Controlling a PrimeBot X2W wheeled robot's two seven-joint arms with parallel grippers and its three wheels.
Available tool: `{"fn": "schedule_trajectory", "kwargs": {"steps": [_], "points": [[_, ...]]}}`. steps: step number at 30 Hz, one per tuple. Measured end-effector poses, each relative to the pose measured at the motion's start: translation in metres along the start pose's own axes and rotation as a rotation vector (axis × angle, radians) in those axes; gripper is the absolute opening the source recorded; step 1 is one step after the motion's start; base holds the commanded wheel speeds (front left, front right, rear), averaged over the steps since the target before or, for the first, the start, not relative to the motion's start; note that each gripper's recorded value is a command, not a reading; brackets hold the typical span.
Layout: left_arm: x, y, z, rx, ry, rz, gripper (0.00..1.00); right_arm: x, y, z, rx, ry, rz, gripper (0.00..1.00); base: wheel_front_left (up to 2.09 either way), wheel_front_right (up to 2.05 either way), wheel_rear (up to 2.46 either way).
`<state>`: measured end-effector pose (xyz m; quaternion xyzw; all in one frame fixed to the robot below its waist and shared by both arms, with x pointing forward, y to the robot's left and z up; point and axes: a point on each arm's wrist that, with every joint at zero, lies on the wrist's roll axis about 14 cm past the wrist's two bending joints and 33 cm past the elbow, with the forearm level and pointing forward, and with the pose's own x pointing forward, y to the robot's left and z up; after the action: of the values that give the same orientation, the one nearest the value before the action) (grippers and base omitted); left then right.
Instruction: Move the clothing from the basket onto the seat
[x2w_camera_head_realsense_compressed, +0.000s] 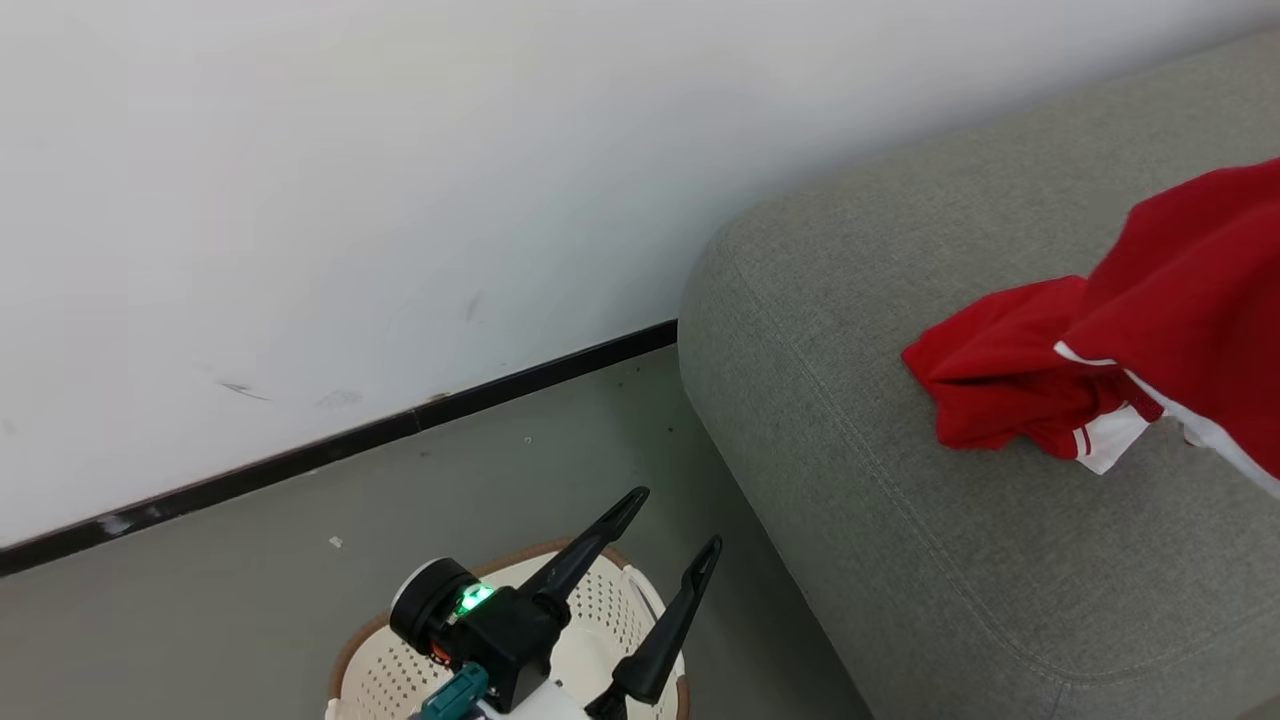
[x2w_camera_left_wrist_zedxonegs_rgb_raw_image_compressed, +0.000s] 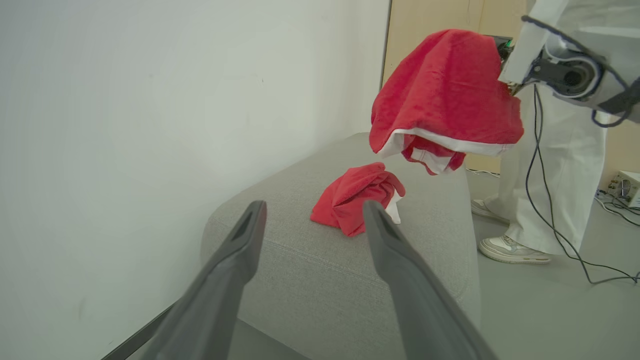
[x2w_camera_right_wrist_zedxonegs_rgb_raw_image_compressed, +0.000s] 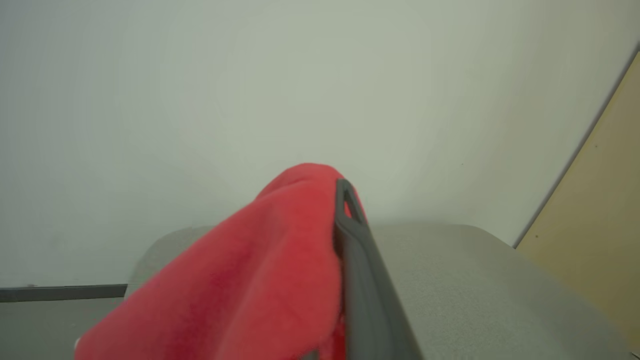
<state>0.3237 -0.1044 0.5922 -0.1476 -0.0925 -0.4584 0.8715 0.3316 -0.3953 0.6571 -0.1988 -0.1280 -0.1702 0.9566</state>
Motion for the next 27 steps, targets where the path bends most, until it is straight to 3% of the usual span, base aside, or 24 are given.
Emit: {"fn": "schedule_trajectory", "kwargs": {"steps": [6, 16, 27], "points": [[0.003, 0.005, -0.001, -0.008, 0.002, 0.000, 1.00, 0.018, -0.017, -0.010, -0.043, 0.047, -0.029, 0.00, 0.00, 0.00, 0.00], [0.016, 0.015, 0.009, 0.015, -0.032, -0.014, 1.00, 0.045, -0.009, -0.035, -0.099, 0.102, -0.017, 0.00, 0.00, 0.00, 0.00], [0.020, 0.043, 0.001, 0.005, -0.024, 0.028, 1.00, 0.039, 0.046, -0.118, 0.003, 0.300, 0.023, 0.00, 0.00, 0.00, 0.00]]}}
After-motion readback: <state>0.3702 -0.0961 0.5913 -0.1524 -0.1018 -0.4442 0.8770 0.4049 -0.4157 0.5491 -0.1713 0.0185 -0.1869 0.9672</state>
